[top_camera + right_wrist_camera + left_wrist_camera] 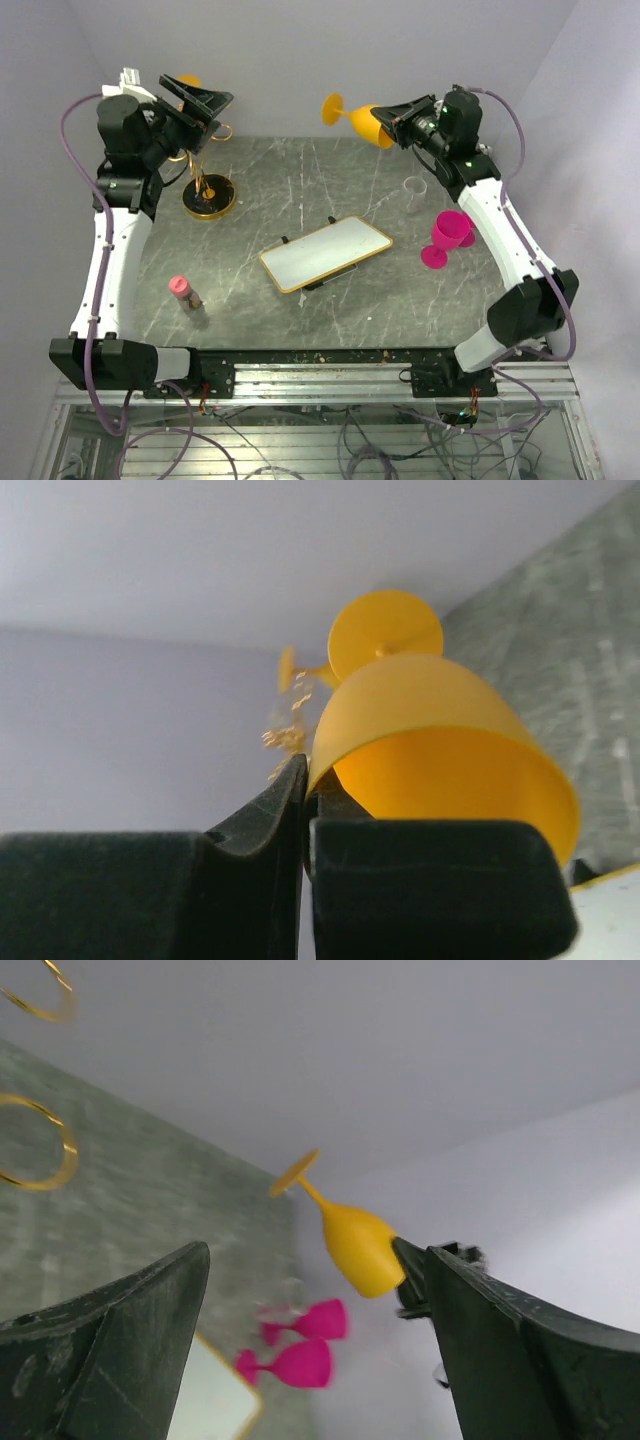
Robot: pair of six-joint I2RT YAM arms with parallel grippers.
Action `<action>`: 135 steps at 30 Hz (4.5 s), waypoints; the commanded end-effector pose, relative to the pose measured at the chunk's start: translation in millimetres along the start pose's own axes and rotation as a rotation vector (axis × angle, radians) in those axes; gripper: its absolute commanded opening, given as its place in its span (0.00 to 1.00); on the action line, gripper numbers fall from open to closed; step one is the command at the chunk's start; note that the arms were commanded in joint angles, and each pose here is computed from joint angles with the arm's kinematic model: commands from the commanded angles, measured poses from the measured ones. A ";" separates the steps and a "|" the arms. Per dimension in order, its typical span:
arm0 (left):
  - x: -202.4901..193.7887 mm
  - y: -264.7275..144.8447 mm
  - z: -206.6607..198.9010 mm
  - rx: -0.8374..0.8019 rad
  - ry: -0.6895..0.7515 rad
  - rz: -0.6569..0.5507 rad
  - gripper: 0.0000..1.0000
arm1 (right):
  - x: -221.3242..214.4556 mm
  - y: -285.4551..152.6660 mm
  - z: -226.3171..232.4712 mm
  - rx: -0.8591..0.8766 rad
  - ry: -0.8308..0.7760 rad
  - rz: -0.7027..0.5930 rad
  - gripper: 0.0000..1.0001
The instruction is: Take the wine glass off the wine glass rack
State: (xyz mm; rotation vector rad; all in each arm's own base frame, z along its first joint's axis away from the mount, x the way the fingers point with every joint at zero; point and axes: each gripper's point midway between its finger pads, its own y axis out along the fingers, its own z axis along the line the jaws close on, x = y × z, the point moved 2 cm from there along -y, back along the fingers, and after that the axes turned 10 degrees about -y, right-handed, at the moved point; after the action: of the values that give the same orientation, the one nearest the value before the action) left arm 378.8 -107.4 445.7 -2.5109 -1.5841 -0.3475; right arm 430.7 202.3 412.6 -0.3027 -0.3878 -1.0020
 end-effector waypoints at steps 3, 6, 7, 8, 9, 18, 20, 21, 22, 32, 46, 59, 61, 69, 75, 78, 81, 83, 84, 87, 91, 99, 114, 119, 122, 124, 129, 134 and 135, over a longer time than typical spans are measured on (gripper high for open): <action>57.9 -17.1 50.3 0.419 0.328 -0.181 0.96 | -9.4 19.8 -75.7 -0.487 -0.091 0.022 0.00; 86.6 -15.6 62.3 0.496 0.379 -0.246 0.98 | -22.9 30.6 -101.3 -0.633 -0.116 0.082 0.00; 98.4 -14.4 66.2 0.511 0.386 -0.267 0.97 | -24.9 33.1 -105.9 -0.666 -0.126 0.094 0.00; 108.7 -13.3 71.9 0.535 0.385 -0.284 0.97 | -26.9 35.5 -112.0 -0.703 -0.134 0.102 0.00; 117.9 -10.8 77.6 0.552 0.377 -0.287 0.98 | -28.2 37.9 -117.5 -0.732 -0.140 0.109 0.00; 178.7 -2.2 106.0 0.628 0.381 -0.333 0.93 | -46.8 48.3 -170.1 -0.920 -0.155 0.179 0.00; 187.9 -6.1 109.0 0.646 0.387 -0.364 0.92 | -49.1 48.7 -175.7 -0.946 -0.166 0.182 0.02; 192.2 -8.3 110.2 0.652 0.391 -0.380 0.92 | -50.6 49.3 -178.7 -0.959 -0.173 0.181 0.04; 195.6 -10.3 108.8 0.649 0.398 -0.392 0.92 | -51.0 49.6 -181.5 -0.971 -0.181 0.177 0.06; 232.3 -35.4 113.9 0.667 0.377 -0.495 0.93 | -66.7 56.2 -208.3 -1.080 -0.282 0.158 0.05; 254.7 -25.6 130.7 0.588 0.351 -0.491 0.94 | -57.3 78.6 -148.8 -0.891 -0.448 0.065 0.67; 258.5 16.1 154.7 0.445 0.305 -0.360 0.88 | -44.5 43.5 -34.3 -0.565 -0.581 -0.066 0.94; 257.1 24.1 160.4 0.422 0.288 -0.325 0.84 | -39.0 33.1 -27.5 -0.547 -0.583 -0.095 0.95; 262.6 40.5 179.2 0.397 0.255 -0.311 0.83 | -31.1 5.5 -21.5 -0.513 -0.573 -0.148 0.97; 265.3 52.7 184.4 0.392 0.240 -0.307 0.81 | -31.9 -0.1 -27.9 -0.530 -0.567 -0.153 0.98; 266.9 59.1 186.8 0.402 0.238 -0.307 0.75 | -32.8 -0.9 -29.9 -0.534 -0.563 -0.153 0.98; 267.8 62.9 185.2 0.414 0.254 -0.314 0.65 | -33.8 -1.1 -30.9 -0.531 -0.559 -0.152 0.98; 267.0 64.9 184.3 0.431 0.272 -0.318 0.57 | -33.8 -1.2 -31.0 -0.532 -0.556 -0.153 0.98; 267.3 65.3 185.1 0.436 0.275 -0.317 0.55 | -33.8 -1.6 -31.1 -0.533 -0.555 -0.154 0.98; 266.7 65.5 186.9 0.448 0.276 -0.314 0.46 | -32.2 -5.1 -30.8 -0.538 -0.556 -0.159 0.98; 265.1 66.1 186.8 0.448 0.274 -0.310 0.33 | -28.1 -12.1 -28.5 -0.540 -0.551 -0.177 0.98; 263.5 61.1 174.2 0.461 0.298 -0.317 0.16 | -22.9 -21.2 -23.3 -0.530 -0.544 -0.202 0.98; 251.6 59.9 140.7 0.330 0.209 -0.312 0.07 | -22.4 -27.4 -31.4 -0.559 -0.543 -0.215 0.98; 243.5 64.9 124.7 0.231 0.141 -0.284 0.07 | -20.5 -30.1 -31.9 -0.566 -0.546 -0.224 0.98; 241.0 62.6 116.9 0.205 0.126 -0.290 0.07 | -20.7 -30.9 -31.7 -0.564 -0.543 -0.225 0.98; 240.1 61.9 112.0 0.190 0.119 -0.290 0.07 | -20.5 -31.8 -31.8 -0.565 -0.541 -0.226 0.98; 236.4 61.0 102.7 0.171 0.104 -0.276 0.07 | -19.3 -33.6 -31.9 -0.565 -0.534 -0.234 0.98; 238.6 63.5 100.6 0.158 0.099 -0.283 0.07 | -20.9 -33.7 -32.2 -0.561 -0.530 -0.227 0.98; 239.9 64.0 101.2 0.162 0.096 -0.285 0.07 | -20.5 -33.7 -32.2 -0.562 -0.529 -0.229 0.98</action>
State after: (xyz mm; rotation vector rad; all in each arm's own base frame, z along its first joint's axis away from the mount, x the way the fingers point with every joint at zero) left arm 557.5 110.0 361.8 -2.0707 -1.8216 -0.1774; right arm 400.1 194.4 366.4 -1.0854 -0.6285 -1.1948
